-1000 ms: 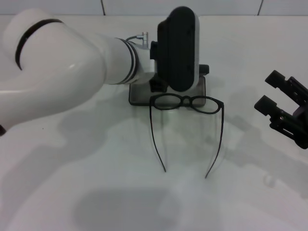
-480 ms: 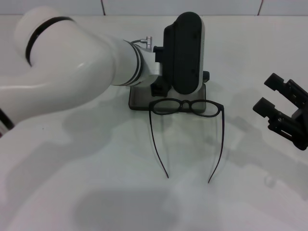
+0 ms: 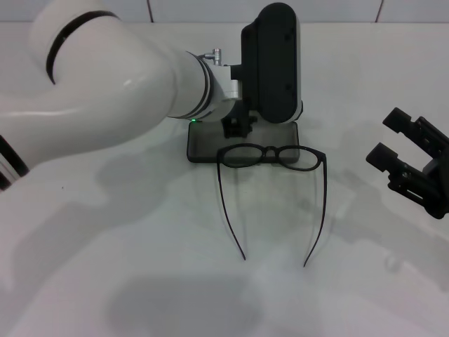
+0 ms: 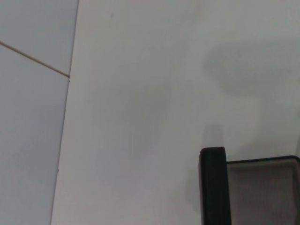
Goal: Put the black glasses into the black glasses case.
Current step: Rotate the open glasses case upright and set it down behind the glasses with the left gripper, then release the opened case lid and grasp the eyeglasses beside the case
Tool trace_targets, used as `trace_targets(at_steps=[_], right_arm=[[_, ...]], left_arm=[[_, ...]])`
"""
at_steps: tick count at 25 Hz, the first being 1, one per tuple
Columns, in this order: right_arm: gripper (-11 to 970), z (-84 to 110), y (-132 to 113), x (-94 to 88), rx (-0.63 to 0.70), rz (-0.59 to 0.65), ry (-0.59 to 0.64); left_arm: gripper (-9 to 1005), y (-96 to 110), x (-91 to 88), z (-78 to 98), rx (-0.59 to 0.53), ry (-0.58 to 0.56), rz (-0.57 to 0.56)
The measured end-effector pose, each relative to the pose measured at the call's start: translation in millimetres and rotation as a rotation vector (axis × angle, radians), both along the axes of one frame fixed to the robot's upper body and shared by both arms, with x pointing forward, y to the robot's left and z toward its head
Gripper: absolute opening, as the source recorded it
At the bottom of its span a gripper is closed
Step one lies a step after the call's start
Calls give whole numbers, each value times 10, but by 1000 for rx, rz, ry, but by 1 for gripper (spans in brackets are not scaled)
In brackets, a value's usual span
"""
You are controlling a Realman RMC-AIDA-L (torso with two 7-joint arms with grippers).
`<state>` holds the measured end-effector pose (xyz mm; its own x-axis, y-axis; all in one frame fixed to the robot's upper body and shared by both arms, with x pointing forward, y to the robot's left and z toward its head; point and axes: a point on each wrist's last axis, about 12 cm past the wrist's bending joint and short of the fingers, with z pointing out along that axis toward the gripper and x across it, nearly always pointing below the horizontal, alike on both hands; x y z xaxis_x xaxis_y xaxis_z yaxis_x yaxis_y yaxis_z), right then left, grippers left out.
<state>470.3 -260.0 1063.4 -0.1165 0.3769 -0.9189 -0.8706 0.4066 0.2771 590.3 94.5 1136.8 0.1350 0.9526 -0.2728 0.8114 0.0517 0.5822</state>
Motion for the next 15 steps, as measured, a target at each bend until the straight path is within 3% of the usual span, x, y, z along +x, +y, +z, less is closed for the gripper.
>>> trace_targets(at_steps=[5,8,12,15], right_arm=[[825,-26,-31,70,-46,-19,25],[824,7,-44,241,-153,23,28],[786,233,-5,591,-297,173,62],[748,458,92,828,-415,277,88]], left_arm=[[397,19,-44,172,-15,6,10],[373,85,-150,450,-81,-13,29],[341,281,-352,842,-293,-52,75],[317,542,-523,1066,-545,-41,117]])
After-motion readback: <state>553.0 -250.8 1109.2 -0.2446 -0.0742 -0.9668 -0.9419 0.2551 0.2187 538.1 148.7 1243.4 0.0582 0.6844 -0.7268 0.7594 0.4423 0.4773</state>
